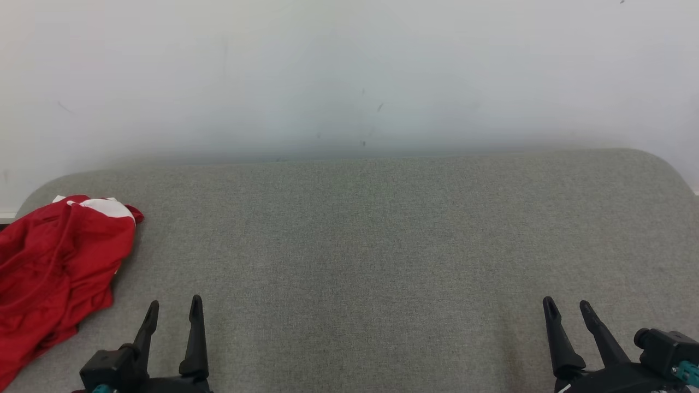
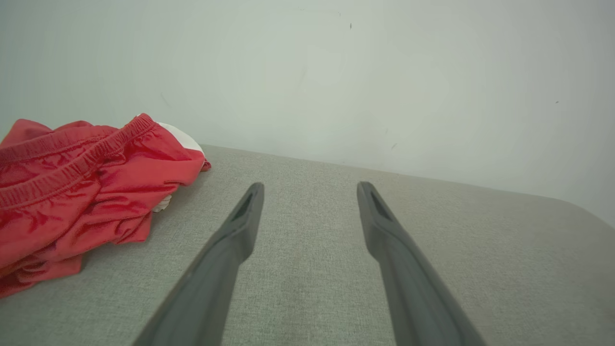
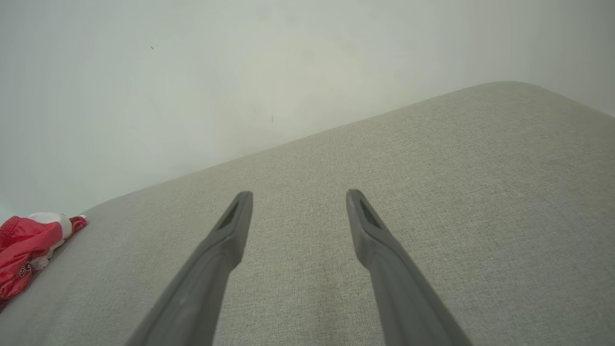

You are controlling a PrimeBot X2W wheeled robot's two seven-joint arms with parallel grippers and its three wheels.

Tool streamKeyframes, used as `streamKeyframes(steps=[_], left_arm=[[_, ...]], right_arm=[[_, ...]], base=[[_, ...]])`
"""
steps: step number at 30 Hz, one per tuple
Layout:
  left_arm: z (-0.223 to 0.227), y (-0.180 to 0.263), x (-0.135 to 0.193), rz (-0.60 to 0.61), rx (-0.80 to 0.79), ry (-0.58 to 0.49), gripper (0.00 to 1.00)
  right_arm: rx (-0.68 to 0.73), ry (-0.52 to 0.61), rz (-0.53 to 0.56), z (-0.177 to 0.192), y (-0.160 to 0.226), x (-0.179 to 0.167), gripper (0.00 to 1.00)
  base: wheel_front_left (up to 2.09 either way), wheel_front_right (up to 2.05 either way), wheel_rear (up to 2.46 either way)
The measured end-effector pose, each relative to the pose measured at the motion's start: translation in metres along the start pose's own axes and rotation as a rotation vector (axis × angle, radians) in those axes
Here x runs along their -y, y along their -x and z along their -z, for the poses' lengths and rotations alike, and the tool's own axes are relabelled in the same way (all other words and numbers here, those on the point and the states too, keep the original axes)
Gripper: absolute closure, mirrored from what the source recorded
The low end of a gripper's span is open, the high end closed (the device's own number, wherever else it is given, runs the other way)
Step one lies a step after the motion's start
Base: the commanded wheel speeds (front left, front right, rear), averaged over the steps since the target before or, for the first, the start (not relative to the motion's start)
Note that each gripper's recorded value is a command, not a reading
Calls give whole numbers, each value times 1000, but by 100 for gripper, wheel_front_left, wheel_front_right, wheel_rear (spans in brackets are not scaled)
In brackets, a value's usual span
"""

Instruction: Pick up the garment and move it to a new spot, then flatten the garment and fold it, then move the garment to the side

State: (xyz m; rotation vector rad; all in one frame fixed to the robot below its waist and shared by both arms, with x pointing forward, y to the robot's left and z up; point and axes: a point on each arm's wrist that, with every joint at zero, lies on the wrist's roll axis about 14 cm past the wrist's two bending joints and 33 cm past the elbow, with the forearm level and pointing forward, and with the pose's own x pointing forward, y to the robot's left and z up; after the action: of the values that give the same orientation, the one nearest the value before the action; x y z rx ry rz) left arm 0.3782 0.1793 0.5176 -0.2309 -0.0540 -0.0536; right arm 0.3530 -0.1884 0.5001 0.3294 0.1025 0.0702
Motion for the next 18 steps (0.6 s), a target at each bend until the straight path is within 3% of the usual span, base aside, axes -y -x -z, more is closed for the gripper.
streamKeyframes(steps=[18], left_arm=[[-2, 7, 1, 24, 4, -163, 0]], right_arm=[[-39, 154, 16, 7, 0, -1, 0]], base=[[0, 0, 0]])
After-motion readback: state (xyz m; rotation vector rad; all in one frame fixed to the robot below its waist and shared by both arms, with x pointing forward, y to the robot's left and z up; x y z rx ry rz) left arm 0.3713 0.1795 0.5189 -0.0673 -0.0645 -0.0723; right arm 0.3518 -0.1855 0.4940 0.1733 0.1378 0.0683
